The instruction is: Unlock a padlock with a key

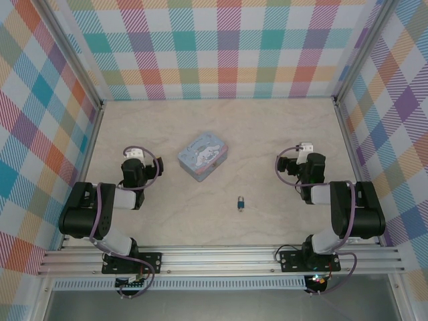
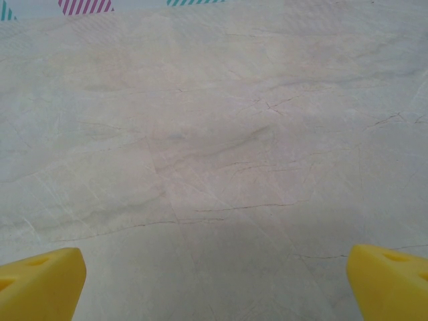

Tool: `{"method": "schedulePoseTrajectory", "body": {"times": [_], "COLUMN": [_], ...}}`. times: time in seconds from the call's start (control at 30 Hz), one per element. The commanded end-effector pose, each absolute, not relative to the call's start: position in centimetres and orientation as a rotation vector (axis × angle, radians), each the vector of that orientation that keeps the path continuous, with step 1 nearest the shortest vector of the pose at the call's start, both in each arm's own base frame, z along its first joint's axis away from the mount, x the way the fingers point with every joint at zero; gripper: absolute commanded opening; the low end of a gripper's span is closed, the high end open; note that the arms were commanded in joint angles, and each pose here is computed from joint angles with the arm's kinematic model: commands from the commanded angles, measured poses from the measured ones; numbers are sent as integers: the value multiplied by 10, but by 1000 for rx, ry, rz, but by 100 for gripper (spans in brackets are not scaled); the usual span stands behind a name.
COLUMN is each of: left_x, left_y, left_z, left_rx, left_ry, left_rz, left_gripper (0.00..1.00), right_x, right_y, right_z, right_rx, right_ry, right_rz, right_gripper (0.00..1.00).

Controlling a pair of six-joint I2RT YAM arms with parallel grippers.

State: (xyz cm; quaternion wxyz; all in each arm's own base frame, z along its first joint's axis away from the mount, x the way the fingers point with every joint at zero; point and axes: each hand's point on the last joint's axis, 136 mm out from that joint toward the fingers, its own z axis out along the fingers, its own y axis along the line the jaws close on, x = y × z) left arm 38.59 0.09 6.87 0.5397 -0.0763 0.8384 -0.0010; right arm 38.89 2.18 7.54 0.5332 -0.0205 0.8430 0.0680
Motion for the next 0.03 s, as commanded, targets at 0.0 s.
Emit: {"method": "schedulePoseTrajectory", "body": {"times": [0.0], "left_x": [393], "left_y": [6], "left_z": [82], "left_rx": [-186], "left_ry": [1944], "left_rz": [2], "left_gripper": [100], "right_x": [397], "right_y": [24], "right_z": [92], "right_rx": [-58], "right_ry": [1950], "right_rz": [183], "right_gripper": [100]}}
